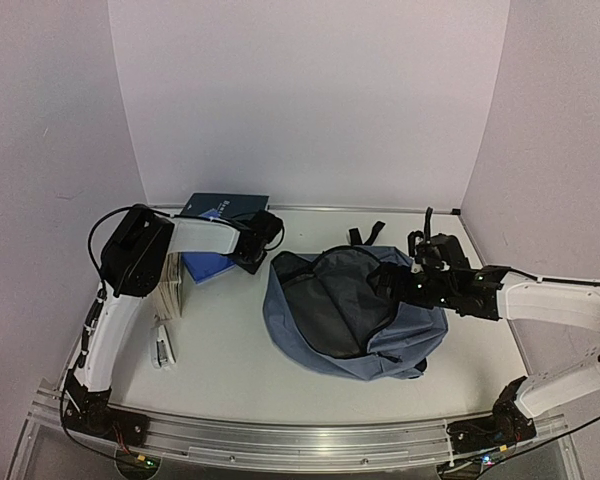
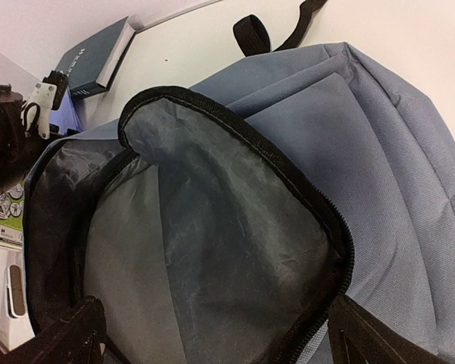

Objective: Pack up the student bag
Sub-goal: Pick up the files from the center of the board, then place the files in the student bag.

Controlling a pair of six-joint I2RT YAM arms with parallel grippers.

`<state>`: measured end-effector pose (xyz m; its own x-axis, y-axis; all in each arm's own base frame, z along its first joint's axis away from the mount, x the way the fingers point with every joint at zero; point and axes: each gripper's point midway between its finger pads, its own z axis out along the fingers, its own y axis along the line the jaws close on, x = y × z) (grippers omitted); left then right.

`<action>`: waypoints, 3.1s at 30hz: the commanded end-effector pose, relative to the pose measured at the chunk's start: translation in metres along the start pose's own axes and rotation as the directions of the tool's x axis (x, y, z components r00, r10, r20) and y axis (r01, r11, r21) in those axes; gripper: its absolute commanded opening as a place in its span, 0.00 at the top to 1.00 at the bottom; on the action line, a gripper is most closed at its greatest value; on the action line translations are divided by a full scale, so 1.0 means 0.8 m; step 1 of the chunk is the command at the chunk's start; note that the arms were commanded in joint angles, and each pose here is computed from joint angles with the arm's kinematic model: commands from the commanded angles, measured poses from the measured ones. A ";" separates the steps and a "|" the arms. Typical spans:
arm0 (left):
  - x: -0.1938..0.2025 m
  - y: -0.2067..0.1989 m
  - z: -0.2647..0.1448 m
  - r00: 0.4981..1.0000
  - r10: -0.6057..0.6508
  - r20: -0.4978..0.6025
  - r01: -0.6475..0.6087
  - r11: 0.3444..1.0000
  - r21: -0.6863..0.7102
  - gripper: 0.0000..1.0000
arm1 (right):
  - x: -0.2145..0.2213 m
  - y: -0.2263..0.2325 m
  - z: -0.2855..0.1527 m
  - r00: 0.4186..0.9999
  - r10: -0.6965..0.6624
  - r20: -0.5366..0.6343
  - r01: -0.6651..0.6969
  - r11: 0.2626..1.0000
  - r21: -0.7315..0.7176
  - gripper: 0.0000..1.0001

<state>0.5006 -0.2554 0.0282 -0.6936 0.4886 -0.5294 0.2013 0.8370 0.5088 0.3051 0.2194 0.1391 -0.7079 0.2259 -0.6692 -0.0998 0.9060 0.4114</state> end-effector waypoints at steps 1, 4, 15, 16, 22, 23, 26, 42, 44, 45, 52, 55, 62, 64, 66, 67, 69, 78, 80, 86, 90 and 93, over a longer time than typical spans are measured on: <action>-0.015 0.022 -0.007 0.995 0.077 0.065 -0.072 0.995 -0.071 0.49 | -0.012 0.005 -0.008 0.999 0.016 0.035 -0.016 1.000 -0.022 0.02; -0.022 0.027 -0.011 0.989 0.108 0.100 -0.099 0.991 -0.091 0.58 | -0.011 0.005 -0.007 0.999 0.016 0.031 -0.015 1.000 -0.021 0.02; -0.053 0.036 -0.025 0.966 0.183 0.184 -0.154 0.975 -0.161 0.93 | -0.010 0.006 -0.004 1.000 0.014 0.026 -0.014 1.000 -0.020 0.02; -0.059 0.038 -0.030 0.964 0.184 0.193 -0.153 0.974 -0.166 0.96 | -0.011 0.006 -0.004 1.000 0.014 0.028 -0.014 1.000 -0.020 0.02; -0.105 0.047 -0.090 0.943 0.160 0.292 -0.115 0.980 -0.164 1.00 | -0.016 0.009 -0.008 0.999 0.017 0.038 -0.017 1.000 -0.026 0.02; -0.113 0.051 -0.105 0.942 0.138 0.307 -0.096 0.984 -0.147 1.00 | -0.019 0.011 -0.010 0.999 0.017 0.044 -0.016 0.999 -0.030 0.02; -0.135 0.066 -0.152 0.936 0.060 0.346 -0.037 0.997 -0.074 1.00 | -0.028 0.015 -0.017 0.998 0.019 0.060 -0.017 0.999 -0.037 0.02; -0.149 0.085 -0.405 0.843 -0.397 0.363 0.038 0.717 0.696 1.00 | -0.055 0.096 -0.084 0.988 -0.099 0.118 0.136 0.922 -0.364 0.02; -0.146 0.088 -0.428 0.834 -0.428 0.349 0.030 0.665 0.746 1.00 | -0.054 0.106 -0.087 0.986 -0.121 0.113 0.156 0.906 -0.394 0.02; -0.144 0.089 -0.443 0.828 -0.442 0.344 0.015 0.631 0.775 1.00 | -0.053 0.110 -0.088 0.986 -0.128 0.107 0.161 0.899 -0.408 0.02; -0.123 0.091 -0.527 0.795 -0.541 0.275 -0.067 0.372 0.926 1.00 | -0.061 0.135 -0.087 0.993 -0.075 0.095 0.112 0.865 -0.489 0.02; -0.116 0.090 -0.547 0.788 -0.571 0.229 -0.076 0.279 0.957 1.00 | -0.060 0.146 -0.081 0.998 -0.020 0.058 0.048 0.845 -0.532 0.02; -0.107 0.097 -0.591 0.773 -0.615 0.157 -0.118 0.103 0.988 1.00 | -0.054 0.141 -0.057 0.999 0.036 0.017 -0.022 0.861 -0.507 0.02; -0.104 0.100 -0.605 0.772 -0.618 0.151 -0.146 0.059 0.988 1.00 | -0.053 0.143 -0.060 0.999 0.028 0.020 -0.013 0.854 -0.520 0.02; -0.101 0.101 -0.616 0.775 -0.617 0.138 -0.159 0.020 0.987 1.00 | -0.053 0.148 -0.065 1.000 0.019 0.022 -0.004 0.839 -0.543 0.02; -0.100 0.102 -0.620 0.777 -0.615 0.135 -0.168 0.004 0.986 1.00 | -0.054 0.153 -0.070 1.000 0.014 0.025 0.003 0.824 -0.567 0.02; -0.097 0.102 -0.629 0.781 -0.611 0.127 -0.183 -0.030 0.983 1.00 | -0.054 0.164 -0.082 1.000 0.004 0.029 0.015 0.785 -0.619 0.02; -0.082 0.104 -0.672 0.808 -0.577 0.120 -0.284 -0.203 0.937 1.00 | -0.056 0.186 -0.123 0.999 -0.014 0.051 0.046 0.681 -0.731 0.02; -0.080 0.104 -0.673 0.812 -0.572 0.114 -0.281 -0.212 0.936 1.00 | -0.056 0.188 -0.131 0.998 -0.016 0.058 0.053 0.662 -0.748 0.04; -0.073 0.102 -0.659 0.816 -0.571 0.094 -0.232 -0.174 0.957 1.00 | -0.060 0.197 -0.165 0.995 -0.012 0.095 0.084 0.585 -0.806 0.53; -0.065 0.097 -0.630 0.820 -0.569 0.072 -0.159 -0.106 0.982 0.95 | -0.062 0.192 -0.177 0.993 0.005 0.118 0.093 0.585 -0.806 0.89; -0.055 0.090 -0.592 0.824 -0.564 0.059 -0.081 -0.015 0.997 0.91 | -0.059 0.188 -0.180 0.993 0.007 0.121 0.094 0.585 -0.805 1.00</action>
<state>0.2075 -0.3404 0.4422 -0.6252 -0.0745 -0.7769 0.7740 0.0684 -0.6294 0.2310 0.2974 0.2903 -0.6825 0.2196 -0.6971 -0.6220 0.3262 0.7118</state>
